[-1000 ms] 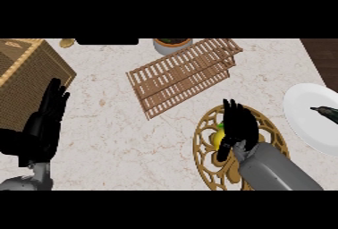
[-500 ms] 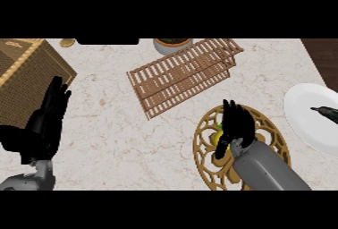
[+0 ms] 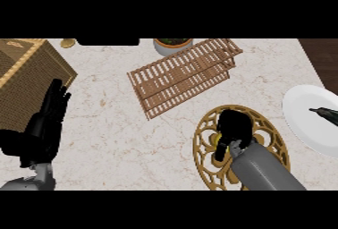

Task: Pick the lemon from the placemat and place it in the tiered shelf

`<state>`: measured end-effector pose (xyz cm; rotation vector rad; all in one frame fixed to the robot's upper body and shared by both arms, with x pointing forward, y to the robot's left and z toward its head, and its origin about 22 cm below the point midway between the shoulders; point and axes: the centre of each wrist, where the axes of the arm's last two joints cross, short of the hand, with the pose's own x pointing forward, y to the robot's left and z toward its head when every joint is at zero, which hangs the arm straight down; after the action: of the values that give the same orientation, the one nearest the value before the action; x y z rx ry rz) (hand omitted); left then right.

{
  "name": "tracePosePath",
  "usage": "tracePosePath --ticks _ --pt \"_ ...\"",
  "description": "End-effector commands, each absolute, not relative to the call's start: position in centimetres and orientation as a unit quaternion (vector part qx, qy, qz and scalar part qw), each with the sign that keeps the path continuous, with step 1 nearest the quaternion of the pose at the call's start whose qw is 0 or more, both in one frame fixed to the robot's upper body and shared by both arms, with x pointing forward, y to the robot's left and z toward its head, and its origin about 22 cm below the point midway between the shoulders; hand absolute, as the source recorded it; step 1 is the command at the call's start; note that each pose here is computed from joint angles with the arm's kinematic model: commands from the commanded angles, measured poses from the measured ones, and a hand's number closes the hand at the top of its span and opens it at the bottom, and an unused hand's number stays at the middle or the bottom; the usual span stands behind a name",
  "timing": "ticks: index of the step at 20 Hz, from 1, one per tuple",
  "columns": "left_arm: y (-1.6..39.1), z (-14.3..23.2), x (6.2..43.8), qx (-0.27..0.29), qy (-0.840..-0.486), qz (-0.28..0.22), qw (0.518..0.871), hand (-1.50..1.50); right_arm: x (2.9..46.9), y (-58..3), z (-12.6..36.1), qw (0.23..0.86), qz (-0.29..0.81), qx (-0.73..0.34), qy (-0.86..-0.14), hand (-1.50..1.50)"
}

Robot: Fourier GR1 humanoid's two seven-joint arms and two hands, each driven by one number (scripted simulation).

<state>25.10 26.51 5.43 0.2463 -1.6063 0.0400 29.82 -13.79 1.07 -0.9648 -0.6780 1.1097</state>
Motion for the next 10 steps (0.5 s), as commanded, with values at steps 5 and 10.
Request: tracePosePath --ticks 5,10 --pt "27.0 6.7 26.1 0.107 -0.718 0.011 0.687 0.00 25.6 -9.5 -0.1 0.566 0.625 -0.341 -0.416 1.50" --pt "28.0 5.6 25.9 0.114 -0.716 0.020 0.688 0.00 22.5 -9.0 0.2 0.506 0.654 -0.248 -0.505 1.50"
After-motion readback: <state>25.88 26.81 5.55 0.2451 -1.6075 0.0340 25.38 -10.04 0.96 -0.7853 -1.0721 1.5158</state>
